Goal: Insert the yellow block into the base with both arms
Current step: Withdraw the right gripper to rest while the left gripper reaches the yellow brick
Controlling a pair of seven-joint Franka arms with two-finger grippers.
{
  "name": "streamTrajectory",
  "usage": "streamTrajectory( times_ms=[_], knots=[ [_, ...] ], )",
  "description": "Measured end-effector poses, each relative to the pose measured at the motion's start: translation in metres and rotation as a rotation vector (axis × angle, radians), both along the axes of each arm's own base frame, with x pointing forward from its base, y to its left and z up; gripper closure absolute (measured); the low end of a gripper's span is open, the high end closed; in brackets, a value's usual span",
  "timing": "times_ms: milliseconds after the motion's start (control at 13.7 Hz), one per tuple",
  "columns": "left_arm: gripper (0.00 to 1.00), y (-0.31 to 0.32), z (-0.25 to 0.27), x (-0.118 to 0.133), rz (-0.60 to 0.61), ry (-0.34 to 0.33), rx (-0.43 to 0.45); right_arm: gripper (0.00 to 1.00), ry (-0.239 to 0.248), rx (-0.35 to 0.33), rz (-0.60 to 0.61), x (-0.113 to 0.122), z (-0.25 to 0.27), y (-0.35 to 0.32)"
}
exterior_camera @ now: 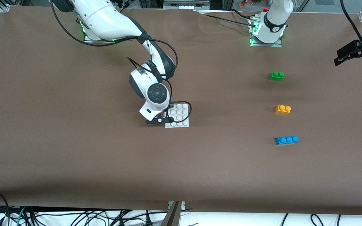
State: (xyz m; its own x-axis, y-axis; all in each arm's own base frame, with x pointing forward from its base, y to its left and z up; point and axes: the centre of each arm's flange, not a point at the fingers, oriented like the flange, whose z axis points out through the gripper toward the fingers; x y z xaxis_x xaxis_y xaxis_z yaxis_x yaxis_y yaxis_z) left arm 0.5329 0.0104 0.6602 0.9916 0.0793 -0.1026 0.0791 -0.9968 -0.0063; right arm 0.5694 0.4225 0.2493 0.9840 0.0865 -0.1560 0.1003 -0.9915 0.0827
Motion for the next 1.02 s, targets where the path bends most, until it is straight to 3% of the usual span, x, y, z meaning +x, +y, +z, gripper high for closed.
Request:
streamTrajectory(
  times_ms=[365,438,729,1021],
  knots=[
    [0.0,-0.022,-0.007,-0.007,-0.041,0.027,0.003,0.04,-0.113,0.005,0.033,0.046,0.081,-0.063],
    [0.0,-0.027,-0.012,-0.008,-0.048,0.038,0.003,0.0,-0.137,0.001,0.031,0.057,0.095,-0.082],
    [0.0,-0.027,-0.045,0.001,-0.049,0.059,0.002,0.0,-0.239,0.027,-0.053,0.09,0.177,-0.166],
    [0.0,-0.026,-0.123,0.02,-0.05,0.107,-0.004,0.0,-0.279,0.084,-0.197,0.096,0.254,-0.257]
  ],
)
